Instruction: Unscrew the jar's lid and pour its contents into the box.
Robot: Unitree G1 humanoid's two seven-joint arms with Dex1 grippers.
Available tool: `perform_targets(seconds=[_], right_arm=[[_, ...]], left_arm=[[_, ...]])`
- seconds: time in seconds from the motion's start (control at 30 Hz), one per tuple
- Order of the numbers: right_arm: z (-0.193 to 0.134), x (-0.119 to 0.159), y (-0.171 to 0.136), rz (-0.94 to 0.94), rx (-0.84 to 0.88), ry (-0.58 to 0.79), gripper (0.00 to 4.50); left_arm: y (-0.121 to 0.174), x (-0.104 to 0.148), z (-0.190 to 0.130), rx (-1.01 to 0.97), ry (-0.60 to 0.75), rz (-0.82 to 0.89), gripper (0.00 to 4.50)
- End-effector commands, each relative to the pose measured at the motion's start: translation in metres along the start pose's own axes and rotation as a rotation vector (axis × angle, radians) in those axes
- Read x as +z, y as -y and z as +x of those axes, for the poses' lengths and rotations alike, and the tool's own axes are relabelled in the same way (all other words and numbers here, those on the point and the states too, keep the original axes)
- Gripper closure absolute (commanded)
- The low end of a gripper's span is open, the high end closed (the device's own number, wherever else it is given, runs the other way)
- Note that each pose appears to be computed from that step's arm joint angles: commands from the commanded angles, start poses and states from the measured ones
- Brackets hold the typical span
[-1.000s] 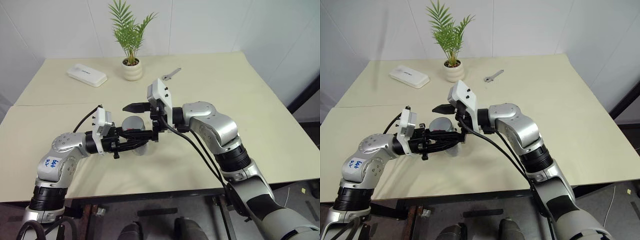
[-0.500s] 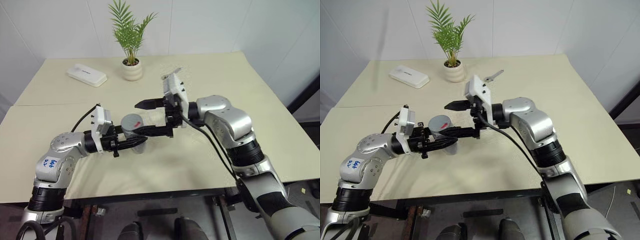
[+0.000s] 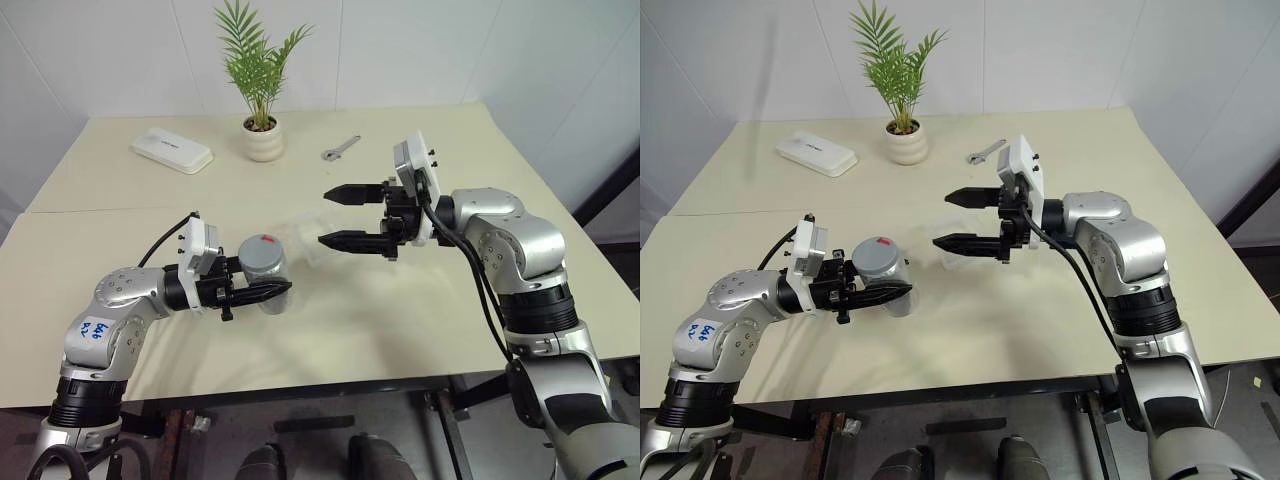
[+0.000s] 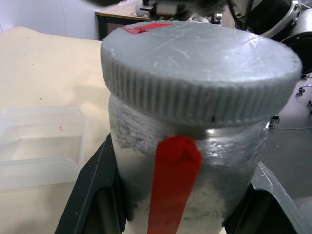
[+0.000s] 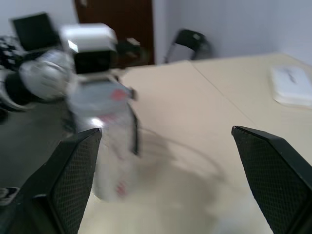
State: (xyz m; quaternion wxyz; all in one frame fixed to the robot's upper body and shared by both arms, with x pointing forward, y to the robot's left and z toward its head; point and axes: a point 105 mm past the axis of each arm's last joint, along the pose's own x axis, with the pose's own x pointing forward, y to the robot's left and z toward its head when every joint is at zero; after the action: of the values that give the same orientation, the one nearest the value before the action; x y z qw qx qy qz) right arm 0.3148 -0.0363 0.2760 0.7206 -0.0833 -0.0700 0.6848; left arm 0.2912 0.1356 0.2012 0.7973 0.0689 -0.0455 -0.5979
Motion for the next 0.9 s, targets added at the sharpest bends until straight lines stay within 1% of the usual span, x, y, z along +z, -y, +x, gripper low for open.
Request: perform_targets(seconds=[0.03, 0.13, 0.2, 0.37, 0.63, 0.9], right_arm=[[0.026, 0.013, -0.017, -0.055, 0.067, 0.018, 0.02], [0.047, 0.009, -0.024, -0.086, 0.091, -0.006, 0.02], [0.061, 0.01, -0.026, -0.077, 0.095, 0.002, 0.02], [0.073, 0.003, -0.027, -0.065, 0.096, -0.031, 0.02], [0.07, -0.001, -0.017, -0.067, 0.058, -0.055, 0.02], [0.047, -0.005, -0.002, -0.055, 0.007, -0.08, 0.02]], left_arm=[[0.002, 0.006, 0.002, -0.012, 0.017, 0.035, 2.59], [0.002, 0.006, 0.004, -0.014, 0.021, 0.035, 2.59], [0.003, 0.006, 0.007, -0.02, 0.023, 0.036, 2.59], [0.003, 0.007, 0.008, -0.025, 0.021, 0.04, 2.59], [0.0, 0.007, 0.007, -0.018, 0.02, 0.046, 2.59], [-0.001, 0.006, 0.005, -0.012, 0.02, 0.045, 2.59]])
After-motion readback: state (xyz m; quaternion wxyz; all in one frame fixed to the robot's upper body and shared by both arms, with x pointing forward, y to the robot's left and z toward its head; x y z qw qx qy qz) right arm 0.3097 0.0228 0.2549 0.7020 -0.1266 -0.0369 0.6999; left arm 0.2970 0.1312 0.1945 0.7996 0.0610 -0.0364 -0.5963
